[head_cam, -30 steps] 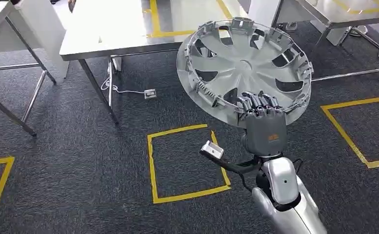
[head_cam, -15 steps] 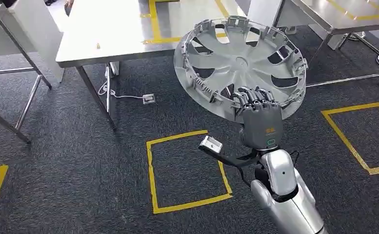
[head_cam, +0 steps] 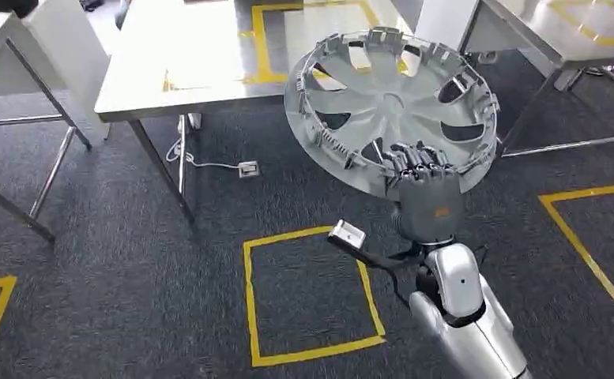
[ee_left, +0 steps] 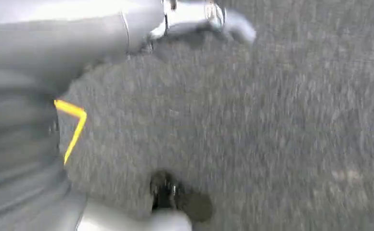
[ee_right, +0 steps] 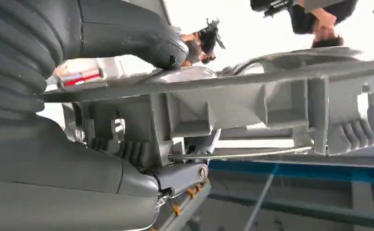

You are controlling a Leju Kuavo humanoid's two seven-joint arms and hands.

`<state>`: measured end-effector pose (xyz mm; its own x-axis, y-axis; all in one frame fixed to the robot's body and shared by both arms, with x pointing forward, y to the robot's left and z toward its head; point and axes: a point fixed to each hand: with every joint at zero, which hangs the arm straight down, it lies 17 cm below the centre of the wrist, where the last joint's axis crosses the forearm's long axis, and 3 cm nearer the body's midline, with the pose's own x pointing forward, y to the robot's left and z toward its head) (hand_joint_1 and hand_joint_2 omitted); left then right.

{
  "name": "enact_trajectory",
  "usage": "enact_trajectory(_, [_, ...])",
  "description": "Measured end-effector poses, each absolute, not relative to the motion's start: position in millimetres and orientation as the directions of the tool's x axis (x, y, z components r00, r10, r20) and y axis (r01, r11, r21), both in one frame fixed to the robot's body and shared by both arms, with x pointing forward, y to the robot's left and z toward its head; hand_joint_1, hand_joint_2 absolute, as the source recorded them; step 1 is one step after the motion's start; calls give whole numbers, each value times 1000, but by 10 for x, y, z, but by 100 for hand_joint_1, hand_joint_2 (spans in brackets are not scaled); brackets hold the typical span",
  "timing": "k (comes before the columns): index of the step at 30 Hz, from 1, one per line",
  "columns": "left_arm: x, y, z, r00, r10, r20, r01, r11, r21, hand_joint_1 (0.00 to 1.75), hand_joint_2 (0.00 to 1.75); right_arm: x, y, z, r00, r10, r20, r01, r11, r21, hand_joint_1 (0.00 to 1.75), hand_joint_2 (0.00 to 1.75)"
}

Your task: Take the parts from the cabinet and place them on the table.

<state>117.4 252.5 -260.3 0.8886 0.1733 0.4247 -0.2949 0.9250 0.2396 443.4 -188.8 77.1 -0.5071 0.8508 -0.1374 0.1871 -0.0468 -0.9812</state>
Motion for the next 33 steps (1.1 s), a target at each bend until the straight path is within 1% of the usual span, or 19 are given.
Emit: enact_trajectory(33, [1241,2588,-2591,884,157,439,-287,926,246,0,175,4391,-1818,838,-512,847,-141,209,-37,-977,175,175])
